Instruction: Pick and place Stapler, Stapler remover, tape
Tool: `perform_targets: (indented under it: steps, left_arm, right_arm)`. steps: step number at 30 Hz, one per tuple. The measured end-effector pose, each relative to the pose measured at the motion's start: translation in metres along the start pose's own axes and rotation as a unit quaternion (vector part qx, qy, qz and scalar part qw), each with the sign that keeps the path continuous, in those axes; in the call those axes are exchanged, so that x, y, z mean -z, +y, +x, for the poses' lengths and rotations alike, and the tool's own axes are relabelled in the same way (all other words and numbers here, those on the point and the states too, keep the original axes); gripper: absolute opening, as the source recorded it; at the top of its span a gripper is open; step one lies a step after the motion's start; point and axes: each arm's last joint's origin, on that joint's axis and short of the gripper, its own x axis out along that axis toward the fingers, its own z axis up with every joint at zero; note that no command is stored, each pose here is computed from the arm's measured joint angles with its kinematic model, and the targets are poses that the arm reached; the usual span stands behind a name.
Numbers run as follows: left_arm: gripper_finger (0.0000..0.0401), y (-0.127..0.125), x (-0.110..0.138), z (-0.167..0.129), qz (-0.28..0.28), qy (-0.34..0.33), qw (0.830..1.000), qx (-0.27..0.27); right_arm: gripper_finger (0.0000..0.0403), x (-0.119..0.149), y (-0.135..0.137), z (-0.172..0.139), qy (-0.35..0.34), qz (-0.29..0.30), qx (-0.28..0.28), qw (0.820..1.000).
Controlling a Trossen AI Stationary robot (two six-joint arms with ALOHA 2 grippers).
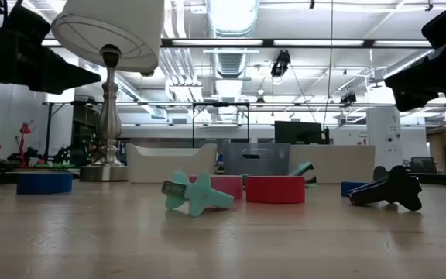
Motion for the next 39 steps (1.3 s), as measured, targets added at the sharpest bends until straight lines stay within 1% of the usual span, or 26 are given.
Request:
perform_targets:
  steps: [27, 28, 29, 30, 31, 32, 33, 35, 37, 38, 39]
  left_arm:
    - [0.0032, 0.0, 0.0, 0.0, 0.0, 0.0, 1.0, 0.0]
    - [0.0032, 0.0, 0.0, 0.0, 0.0, 0.0, 1.0, 0.0]
    - [0.0032, 0.0, 0.0, 0.0, 0.0, 0.0, 1.0, 0.0]
    - [0.0032, 0.0, 0.0, 0.0, 0.0, 0.0, 1.0, 0.0]
    - [0.0032, 0.0, 0.0, 0.0, 0.0, 0.0, 1.0, 0.0]
    - [0.0032, 0.0, 0.0, 0.0, 0.0, 0.0, 1.0, 0.0]
    - [0.0032, 0.0, 0.0, 0.0, 0.0, 0.0, 1.0, 0.0]
    - [0.0032, 0.0, 0.0, 0.0, 0.0, 0.0, 1.0, 0.0]
    - [0.0032, 0.0, 0.0, 0.0, 0.0, 0.0, 1.0, 0.0]
    - [0.0032, 0.0, 0.0, 0.0, 0.0, 0.0, 1.0, 0.0]
    - [0.0032, 0.0, 0.0, 0.0, 0.0, 0.0, 1.0, 0.0]
  right_arm:
    - [0.0008, 0.0, 0.0, 0.0, -0.002, 0.002, 0.0, 1.0]
    - [0.0008, -0.001, 0.0, 0.0, -0.004, 0.004, -0.001, 1.0]
    - [0.0008, -0.002, 0.0, 0.0, -0.01, 0.02, -0.002, 1.0]
    - [0.0008, -0.005, 0.001, 0.0, -0.022, 0.051, -0.005, 0.998]
    - [0.0008, -0.009, 0.001, 0.0, -0.042, 0.097, -0.011, 0.994]
    - [0.0008, -0.014, 0.002, -0.001, -0.066, 0.159, -0.02, 0.985]
    - [0.0008, -0.02, 0.002, -0.002, -0.091, 0.229, -0.032, 0.969]
    - [0.0008, -0.028, 0.001, -0.004, -0.13, 0.356, -0.045, 0.924]
    - [0.0008, -0.033, 0.0, -0.005, -0.157, 0.436, -0.045, 0.885]
    - [0.0008, -0.034, 0.0, -0.006, -0.166, 0.461, -0.046, 0.871]
    - [0.0008, -0.035, -0.001, -0.006, -0.171, 0.474, -0.049, 0.862]
